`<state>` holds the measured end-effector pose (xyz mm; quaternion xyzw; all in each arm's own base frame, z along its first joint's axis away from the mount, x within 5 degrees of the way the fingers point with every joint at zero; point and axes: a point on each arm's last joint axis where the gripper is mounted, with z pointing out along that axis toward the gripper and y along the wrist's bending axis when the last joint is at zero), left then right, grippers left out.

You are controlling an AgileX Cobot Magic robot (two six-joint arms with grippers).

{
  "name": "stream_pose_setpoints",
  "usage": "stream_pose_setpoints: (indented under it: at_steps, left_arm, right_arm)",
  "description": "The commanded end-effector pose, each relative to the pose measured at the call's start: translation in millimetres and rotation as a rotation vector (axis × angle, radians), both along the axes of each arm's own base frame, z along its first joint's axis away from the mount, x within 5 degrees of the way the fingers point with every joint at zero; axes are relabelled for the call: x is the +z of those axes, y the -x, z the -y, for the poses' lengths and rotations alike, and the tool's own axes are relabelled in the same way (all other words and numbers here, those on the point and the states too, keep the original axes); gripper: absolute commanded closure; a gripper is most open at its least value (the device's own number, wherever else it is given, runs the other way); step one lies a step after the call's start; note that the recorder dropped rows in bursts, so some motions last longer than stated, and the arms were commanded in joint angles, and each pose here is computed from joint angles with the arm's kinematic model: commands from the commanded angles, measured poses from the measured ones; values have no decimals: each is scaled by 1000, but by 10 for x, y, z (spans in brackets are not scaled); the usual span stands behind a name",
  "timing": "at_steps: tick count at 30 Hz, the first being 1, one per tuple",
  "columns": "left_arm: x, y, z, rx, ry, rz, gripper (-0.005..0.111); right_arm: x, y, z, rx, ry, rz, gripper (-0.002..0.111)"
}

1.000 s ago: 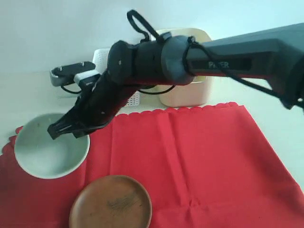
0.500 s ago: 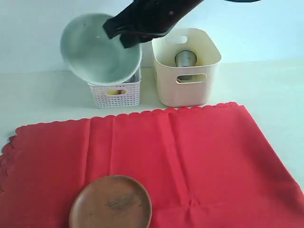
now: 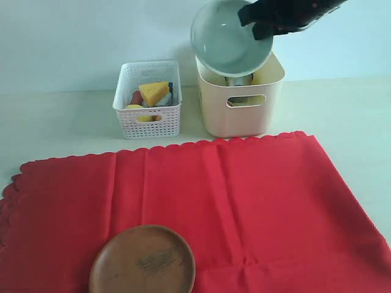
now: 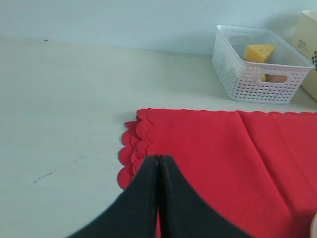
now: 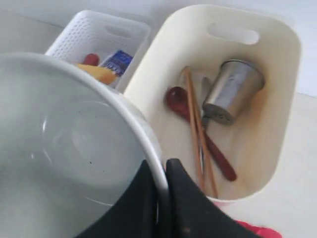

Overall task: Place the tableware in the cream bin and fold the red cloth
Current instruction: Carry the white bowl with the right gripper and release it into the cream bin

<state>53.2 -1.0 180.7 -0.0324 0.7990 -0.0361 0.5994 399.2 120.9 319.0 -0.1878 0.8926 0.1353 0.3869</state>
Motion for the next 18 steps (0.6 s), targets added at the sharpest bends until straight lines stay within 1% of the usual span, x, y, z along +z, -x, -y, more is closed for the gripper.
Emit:
stream_pose_setpoints:
  at_steps: [1, 5, 12, 18]
  left_arm:
    - [2, 1, -1, 3, 0, 11, 106]
    - [2, 1, -1, 3, 0, 11, 106]
    - [2, 1, -1, 3, 0, 11, 106]
    - [2, 1, -1, 3, 0, 11, 106]
  right_arm:
    - [4, -163, 165, -100, -64, 90, 108]
    - [-99, -348, 187, -151, -86, 147, 108]
    - [-373, -829, 88, -144, -83, 141, 108]
    - [-650, -1174, 52, -122, 3, 161, 108]
